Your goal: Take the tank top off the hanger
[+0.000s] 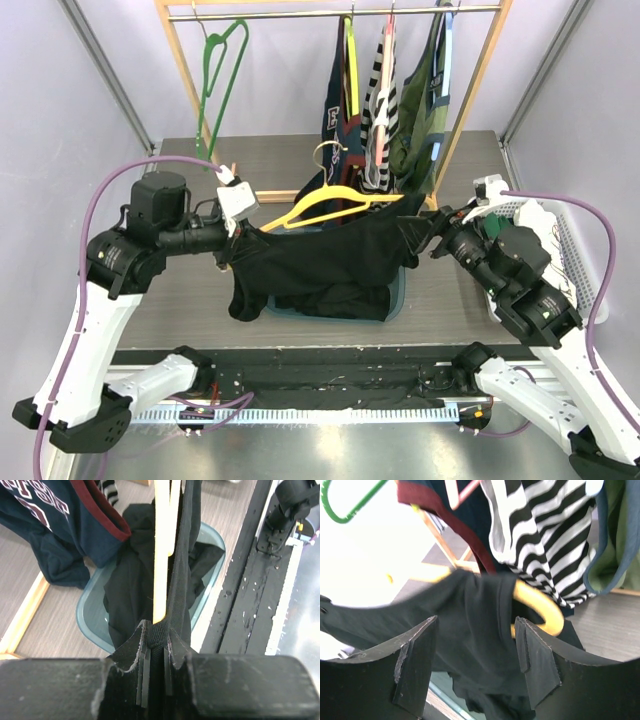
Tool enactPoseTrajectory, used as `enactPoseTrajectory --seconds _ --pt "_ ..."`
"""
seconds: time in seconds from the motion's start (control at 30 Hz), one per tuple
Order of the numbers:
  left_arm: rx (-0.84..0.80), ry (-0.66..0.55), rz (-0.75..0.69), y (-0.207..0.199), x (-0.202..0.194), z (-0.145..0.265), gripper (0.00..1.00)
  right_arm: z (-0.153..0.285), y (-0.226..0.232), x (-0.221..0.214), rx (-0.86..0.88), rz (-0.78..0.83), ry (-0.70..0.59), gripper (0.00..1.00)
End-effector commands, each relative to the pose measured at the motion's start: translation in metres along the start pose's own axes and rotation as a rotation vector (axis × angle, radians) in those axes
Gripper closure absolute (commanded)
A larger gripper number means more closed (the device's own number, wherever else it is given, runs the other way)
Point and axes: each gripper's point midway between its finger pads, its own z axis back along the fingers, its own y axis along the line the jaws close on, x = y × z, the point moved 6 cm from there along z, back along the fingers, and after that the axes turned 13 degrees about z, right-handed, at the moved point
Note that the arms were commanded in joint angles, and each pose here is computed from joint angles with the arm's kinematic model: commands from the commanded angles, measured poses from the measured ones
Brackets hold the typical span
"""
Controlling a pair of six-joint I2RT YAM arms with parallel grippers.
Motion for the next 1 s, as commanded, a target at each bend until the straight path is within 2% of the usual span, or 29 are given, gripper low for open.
enactPoseTrajectory --seconds 0.0,0.5,0.83,0.97 --pt "-0.020 -0.032 -0.057 -0.006 0.002 0.005 1.00 0.003 0.003 0.036 -0.005 -0.032 -0.144 0.31" --pt "-0.024 -0.055 -0.075 -0.008 0.007 0.008 1.00 -0.017 0.011 0.023 0.050 -0.064 -0.084 0.37" --pt "-0.016 -0.057 -0.080 -0.009 0.006 0.010 1.00 0.003 -0.002 0.013 -0.031 -0.034 -0.079 0.36" --pt "-0.018 -0.065 -0.083 -0.010 0.008 0.011 1.00 -0.001 -0.002 0.011 -0.027 -0.041 -0.064 0.37"
